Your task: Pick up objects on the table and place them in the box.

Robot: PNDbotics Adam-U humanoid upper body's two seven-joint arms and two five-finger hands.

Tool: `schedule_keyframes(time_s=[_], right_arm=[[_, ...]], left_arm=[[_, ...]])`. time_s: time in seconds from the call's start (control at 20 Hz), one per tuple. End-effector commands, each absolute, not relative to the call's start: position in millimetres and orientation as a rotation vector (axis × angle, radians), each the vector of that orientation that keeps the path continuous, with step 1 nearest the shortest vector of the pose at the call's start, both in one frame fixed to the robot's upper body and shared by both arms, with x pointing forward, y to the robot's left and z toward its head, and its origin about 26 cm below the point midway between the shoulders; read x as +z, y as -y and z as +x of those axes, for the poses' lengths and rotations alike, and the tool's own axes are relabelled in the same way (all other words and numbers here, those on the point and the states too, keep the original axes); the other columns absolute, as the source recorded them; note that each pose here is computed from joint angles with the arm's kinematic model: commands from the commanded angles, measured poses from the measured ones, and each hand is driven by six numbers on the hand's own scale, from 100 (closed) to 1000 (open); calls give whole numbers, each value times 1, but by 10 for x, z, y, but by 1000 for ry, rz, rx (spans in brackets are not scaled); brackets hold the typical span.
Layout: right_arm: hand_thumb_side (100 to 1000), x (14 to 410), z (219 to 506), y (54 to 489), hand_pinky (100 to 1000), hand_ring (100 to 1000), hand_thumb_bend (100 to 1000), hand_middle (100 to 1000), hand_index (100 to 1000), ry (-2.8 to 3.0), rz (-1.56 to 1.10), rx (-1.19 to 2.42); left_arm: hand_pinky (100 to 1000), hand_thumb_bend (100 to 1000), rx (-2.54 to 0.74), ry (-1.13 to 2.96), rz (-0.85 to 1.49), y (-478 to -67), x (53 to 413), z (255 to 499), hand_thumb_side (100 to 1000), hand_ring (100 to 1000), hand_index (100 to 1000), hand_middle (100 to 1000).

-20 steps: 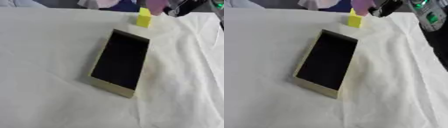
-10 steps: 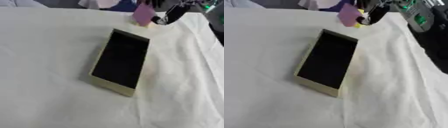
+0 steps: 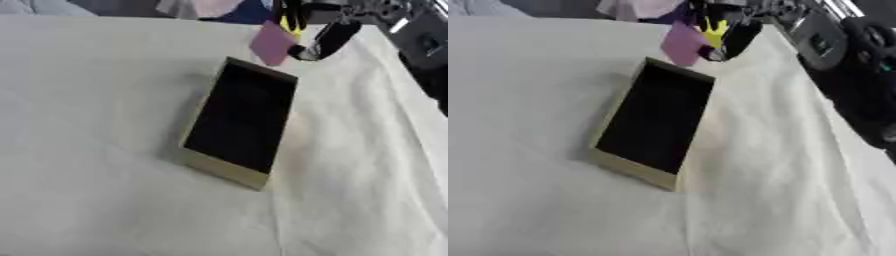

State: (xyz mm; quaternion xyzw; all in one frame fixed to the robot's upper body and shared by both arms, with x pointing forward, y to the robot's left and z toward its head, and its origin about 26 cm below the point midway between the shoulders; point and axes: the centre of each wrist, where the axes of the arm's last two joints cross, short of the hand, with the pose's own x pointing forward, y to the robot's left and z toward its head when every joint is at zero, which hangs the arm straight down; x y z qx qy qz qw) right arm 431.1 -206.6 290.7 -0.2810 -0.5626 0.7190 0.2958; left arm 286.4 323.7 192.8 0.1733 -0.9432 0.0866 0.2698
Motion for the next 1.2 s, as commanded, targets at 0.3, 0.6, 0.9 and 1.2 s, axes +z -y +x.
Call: schedule_keyframes(time_s=[0.3,0.6,0.9,1.2], right_arm=[[142,2938,4319,2064,614,561,100,536,611,1496,-762,1933],[206,2773,4345,1934,622,561,100,510,617,1508,-649,1921],[294,2719,4354,1732,606,528,100,453,574,1532,-626,1933],[398,2624,4372,1748,630,534,100,449,573,1538,-594,1918]], left_arm=[[688,330,197,2571,470,-3248,2016,2834,723,739,847,749],[687,330,194,2565,462,-3240,2002,2833,723,739,847,749],[687,328,187,2566,458,-3235,2003,2834,723,739,846,749],[687,329,185,2564,457,-3235,2002,2834,722,739,845,749]])
